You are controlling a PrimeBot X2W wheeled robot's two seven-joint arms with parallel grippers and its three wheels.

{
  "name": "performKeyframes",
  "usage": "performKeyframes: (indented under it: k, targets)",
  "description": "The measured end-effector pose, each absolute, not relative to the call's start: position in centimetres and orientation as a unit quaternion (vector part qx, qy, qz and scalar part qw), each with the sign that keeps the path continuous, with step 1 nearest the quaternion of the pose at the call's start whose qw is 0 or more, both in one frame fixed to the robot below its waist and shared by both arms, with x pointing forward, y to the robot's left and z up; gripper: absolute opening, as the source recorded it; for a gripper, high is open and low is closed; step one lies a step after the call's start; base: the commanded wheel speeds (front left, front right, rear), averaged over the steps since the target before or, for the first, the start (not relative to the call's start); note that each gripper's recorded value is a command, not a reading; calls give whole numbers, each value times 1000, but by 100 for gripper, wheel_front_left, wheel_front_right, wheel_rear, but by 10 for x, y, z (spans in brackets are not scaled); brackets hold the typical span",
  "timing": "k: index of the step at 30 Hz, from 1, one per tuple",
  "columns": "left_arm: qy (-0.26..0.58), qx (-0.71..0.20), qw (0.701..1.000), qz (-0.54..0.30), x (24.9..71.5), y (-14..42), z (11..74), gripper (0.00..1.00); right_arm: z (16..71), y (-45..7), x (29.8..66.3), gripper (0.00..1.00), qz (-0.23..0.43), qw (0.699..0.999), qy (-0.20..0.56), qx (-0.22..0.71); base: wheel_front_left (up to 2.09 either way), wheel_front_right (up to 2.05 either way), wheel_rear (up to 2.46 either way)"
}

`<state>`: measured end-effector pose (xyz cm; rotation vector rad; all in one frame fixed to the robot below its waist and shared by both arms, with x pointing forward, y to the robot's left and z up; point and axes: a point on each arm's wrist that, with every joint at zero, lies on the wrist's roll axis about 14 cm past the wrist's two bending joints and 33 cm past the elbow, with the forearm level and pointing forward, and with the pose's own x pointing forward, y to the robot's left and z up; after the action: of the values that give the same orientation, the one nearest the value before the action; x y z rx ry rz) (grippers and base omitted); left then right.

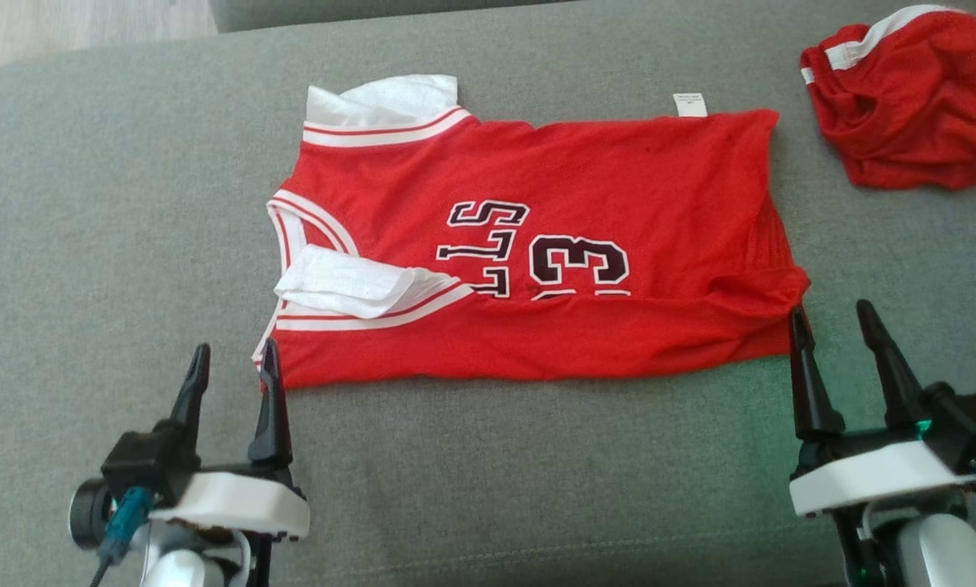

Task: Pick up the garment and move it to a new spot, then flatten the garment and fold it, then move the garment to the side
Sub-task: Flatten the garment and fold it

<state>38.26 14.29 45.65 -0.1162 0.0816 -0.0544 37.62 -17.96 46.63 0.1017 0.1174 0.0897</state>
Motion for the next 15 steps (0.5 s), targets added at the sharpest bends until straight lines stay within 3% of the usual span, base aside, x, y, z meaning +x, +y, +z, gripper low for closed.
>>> performKeyframes:
  k: [15]
  targets:
    - [39, -57, 997, -36, 378, 139, 458, 100, 472, -180, 370, 100, 38, 996, 52, 59, 0, 0, 0]
